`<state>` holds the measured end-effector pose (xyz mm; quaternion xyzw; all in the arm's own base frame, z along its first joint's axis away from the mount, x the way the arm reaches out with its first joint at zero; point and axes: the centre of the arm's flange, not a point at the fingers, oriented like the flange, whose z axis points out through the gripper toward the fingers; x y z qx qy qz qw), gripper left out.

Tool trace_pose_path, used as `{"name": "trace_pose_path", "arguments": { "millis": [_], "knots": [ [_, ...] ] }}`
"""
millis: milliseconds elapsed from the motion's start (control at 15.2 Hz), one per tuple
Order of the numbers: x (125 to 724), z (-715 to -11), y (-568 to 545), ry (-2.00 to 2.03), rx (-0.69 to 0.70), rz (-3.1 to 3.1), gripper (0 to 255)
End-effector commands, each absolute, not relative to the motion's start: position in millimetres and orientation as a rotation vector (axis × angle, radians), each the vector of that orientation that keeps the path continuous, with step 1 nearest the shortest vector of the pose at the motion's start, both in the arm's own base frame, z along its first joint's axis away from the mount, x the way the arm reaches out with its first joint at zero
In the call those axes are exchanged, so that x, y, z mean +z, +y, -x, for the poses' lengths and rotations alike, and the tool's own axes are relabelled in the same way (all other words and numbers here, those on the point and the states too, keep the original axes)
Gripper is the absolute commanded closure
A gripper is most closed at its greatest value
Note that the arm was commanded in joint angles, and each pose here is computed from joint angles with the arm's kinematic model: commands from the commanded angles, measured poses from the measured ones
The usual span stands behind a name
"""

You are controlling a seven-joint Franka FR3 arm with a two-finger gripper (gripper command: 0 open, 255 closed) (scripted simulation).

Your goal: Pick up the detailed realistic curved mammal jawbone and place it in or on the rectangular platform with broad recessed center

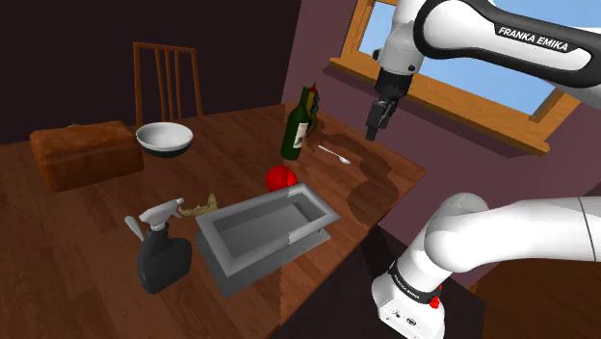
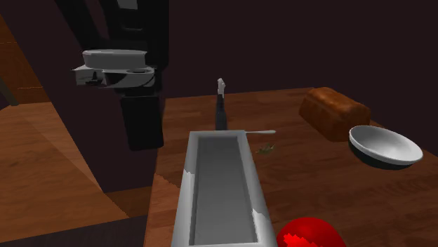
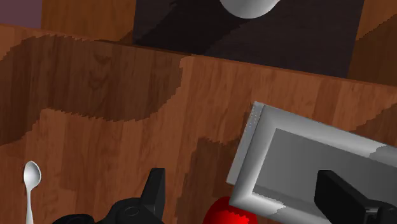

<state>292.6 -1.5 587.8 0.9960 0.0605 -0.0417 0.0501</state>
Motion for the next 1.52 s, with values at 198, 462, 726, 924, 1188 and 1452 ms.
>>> {"name": "trace_pose_path", "arguments": {
  "millis": [198,462,726,924,1188,1452],
  "knots": [
    [568.9,-323.9,16.5,0.242,-0.151,-3.039,0],
    [543.3,-364.0,42.6,0.319,-0.184,-3.044,0],
    [517.0,-402.2,71.0,0.397,-0.216,-3.047,0],
    [497.1,-429.5,93.7,0.456,-0.241,-3.048,0],
    [470.1,-463.9,125.8,0.534,-0.274,-3.047,0],
    [442.8,-496.2,160.0,0.613,-0.306,-3.044,0]
  ]
}}
